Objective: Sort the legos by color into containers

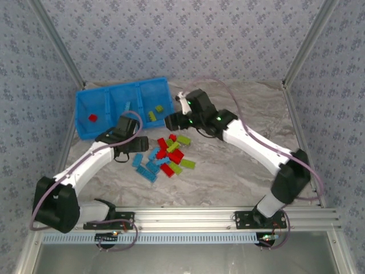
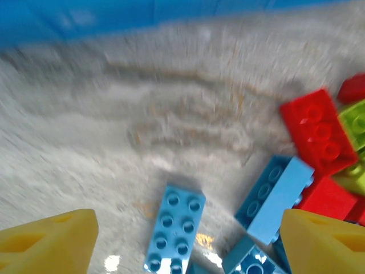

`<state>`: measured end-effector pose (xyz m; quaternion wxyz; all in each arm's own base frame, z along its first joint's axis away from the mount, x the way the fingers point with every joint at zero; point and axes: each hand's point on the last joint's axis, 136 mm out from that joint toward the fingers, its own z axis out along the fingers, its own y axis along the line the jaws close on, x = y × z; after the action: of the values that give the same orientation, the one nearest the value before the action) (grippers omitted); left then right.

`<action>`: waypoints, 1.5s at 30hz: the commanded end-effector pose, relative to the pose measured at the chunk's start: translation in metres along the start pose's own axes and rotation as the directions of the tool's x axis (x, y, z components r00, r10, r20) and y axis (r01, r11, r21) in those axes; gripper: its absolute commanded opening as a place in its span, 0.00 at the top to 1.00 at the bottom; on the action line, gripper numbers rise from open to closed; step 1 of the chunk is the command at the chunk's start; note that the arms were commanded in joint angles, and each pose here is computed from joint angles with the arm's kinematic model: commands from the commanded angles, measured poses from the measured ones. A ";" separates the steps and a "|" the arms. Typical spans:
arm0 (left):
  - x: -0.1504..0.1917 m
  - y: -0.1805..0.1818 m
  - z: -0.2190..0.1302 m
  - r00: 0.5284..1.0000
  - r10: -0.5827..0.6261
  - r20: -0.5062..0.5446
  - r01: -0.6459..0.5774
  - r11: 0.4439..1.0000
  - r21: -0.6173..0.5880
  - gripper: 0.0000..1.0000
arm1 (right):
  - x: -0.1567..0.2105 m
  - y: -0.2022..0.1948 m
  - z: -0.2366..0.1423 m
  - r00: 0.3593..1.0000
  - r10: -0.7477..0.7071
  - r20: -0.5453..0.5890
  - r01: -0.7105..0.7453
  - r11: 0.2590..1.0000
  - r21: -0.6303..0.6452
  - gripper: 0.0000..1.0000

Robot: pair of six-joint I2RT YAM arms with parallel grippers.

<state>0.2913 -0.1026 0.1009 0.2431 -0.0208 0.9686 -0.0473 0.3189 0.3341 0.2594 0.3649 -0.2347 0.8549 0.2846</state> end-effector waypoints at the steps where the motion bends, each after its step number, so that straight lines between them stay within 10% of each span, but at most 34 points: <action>1: 0.031 -0.006 0.019 0.990 -0.060 -0.131 0.065 0.997 0.033 0.20 | 0.050 0.024 -0.013 0.994 -0.031 -0.103 0.015 0.989 -0.149 0.21; 25: 0.020 0.008 0.035 0.989 -0.057 -0.136 0.047 0.996 -0.072 0.65 | 0.102 0.037 -0.055 0.992 0.080 -0.097 -0.102 0.962 -0.252 0.18; 34: -0.101 0.000 -0.048 0.969 -0.059 0.240 0.076 0.995 -0.061 0.71 | 0.096 0.035 -0.055 0.993 0.094 -0.068 -0.108 0.965 -0.241 0.18; 45: -0.222 0.052 0.015 0.935 -0.194 0.297 0.233 0.967 -0.100 0.70 | 0.100 0.028 -0.067 0.993 0.109 -0.050 -0.117 0.972 -0.203 0.18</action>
<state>0.4722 -0.0410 0.1832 0.3690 -0.1524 0.9168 0.0023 0.2097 0.2979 0.2280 0.2987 -0.2379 0.8371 0.3918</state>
